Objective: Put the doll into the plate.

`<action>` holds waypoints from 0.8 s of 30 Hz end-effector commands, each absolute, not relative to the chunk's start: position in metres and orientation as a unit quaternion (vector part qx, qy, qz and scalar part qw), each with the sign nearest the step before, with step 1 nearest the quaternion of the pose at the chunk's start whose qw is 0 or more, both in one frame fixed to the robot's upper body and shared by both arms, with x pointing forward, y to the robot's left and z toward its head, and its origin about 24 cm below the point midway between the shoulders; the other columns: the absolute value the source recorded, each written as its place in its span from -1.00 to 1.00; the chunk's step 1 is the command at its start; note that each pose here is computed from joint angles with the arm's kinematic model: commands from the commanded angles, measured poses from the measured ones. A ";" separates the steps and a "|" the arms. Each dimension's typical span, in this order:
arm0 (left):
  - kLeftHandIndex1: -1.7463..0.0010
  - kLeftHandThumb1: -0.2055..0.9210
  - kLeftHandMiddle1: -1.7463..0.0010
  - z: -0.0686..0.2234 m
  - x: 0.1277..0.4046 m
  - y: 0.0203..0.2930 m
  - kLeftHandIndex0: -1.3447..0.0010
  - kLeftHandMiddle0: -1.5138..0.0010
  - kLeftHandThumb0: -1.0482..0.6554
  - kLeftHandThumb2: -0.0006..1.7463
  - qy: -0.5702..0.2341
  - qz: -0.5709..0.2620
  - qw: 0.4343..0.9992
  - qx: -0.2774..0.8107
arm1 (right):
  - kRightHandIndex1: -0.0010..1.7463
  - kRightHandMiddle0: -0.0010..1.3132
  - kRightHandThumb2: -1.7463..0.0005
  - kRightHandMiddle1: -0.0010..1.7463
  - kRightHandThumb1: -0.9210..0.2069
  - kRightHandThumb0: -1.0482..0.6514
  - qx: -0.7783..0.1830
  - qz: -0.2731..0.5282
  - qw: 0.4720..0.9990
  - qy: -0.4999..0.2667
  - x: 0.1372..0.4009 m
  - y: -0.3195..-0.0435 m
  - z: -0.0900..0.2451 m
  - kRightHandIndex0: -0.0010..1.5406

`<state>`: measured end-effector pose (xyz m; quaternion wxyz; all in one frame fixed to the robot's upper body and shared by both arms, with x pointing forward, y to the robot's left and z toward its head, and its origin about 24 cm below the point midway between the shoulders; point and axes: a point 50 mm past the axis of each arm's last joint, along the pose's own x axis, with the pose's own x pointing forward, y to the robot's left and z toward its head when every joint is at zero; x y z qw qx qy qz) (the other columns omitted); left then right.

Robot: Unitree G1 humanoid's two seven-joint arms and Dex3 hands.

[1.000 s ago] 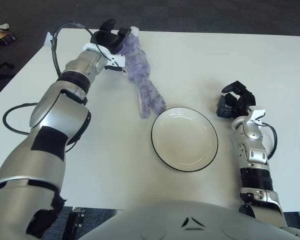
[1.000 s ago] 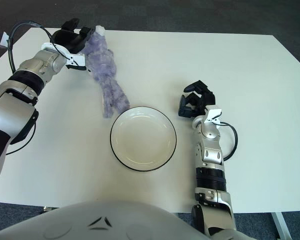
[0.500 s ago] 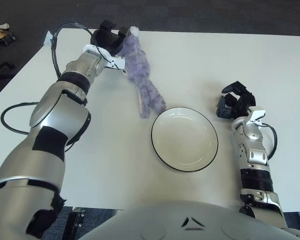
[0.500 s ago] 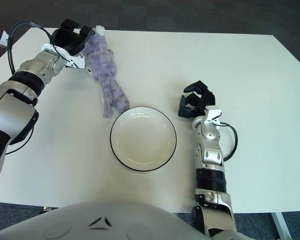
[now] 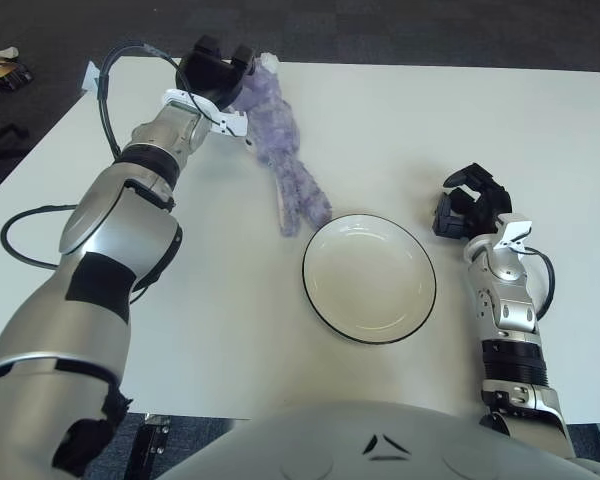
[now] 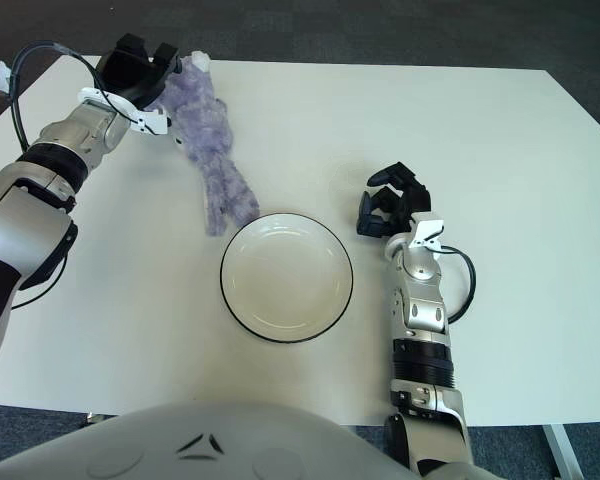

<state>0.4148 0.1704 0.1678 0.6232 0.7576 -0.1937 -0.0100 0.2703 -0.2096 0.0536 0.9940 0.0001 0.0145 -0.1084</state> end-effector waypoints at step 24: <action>-0.59 0.29 -0.45 0.160 0.416 0.176 0.74 0.52 0.09 -0.03 -0.149 0.000 0.630 0.762 | 1.00 -0.04 -0.77 0.83 0.49 0.22 0.000 -0.105 0.992 0.075 0.252 -0.205 0.038 0.03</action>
